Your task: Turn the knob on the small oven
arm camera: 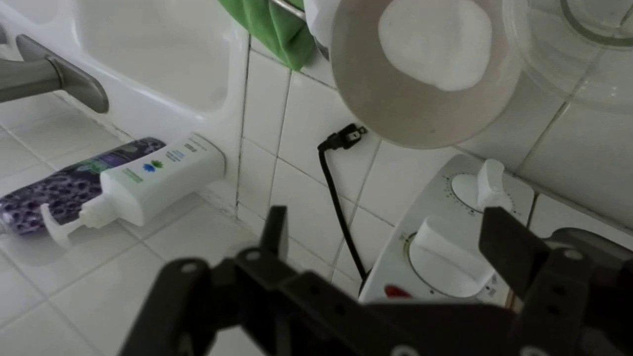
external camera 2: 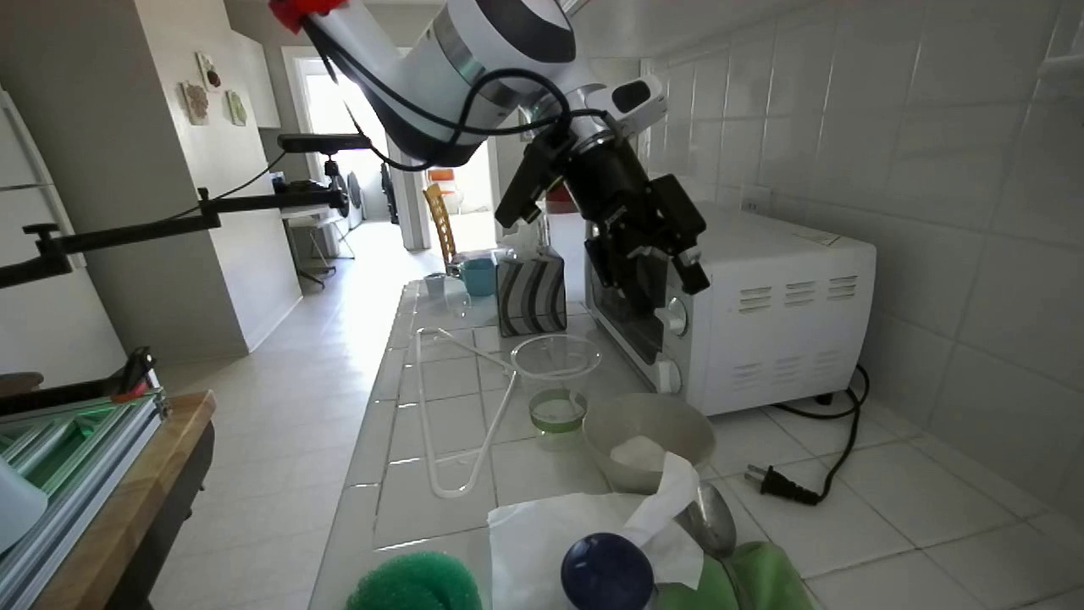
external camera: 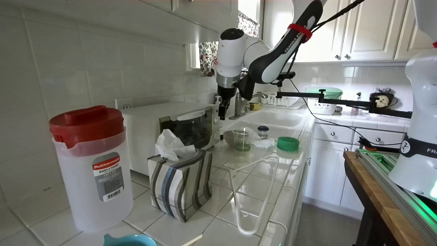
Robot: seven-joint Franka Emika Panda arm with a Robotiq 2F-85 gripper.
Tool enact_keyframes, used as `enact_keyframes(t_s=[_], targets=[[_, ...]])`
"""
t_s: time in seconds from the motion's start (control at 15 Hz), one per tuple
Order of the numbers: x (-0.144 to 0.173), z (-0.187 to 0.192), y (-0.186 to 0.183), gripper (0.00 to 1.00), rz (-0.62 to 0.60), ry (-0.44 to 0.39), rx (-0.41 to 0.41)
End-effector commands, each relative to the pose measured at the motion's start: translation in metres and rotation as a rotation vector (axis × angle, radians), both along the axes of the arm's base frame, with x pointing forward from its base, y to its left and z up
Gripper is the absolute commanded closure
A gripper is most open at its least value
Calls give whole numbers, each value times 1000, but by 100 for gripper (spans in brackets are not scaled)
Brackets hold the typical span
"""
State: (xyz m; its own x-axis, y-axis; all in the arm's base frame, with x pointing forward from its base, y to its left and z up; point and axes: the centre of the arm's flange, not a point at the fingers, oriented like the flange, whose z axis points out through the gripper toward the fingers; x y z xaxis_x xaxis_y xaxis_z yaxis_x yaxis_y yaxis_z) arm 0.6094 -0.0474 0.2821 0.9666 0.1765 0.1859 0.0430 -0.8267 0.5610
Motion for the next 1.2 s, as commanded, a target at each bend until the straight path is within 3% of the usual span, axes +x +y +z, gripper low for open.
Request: enact_keyframes(t_s=[0.0,1.13], targets=[[12,-5,1,0,2,-34,-22],[25,-19,17,0,54,-18,-21]])
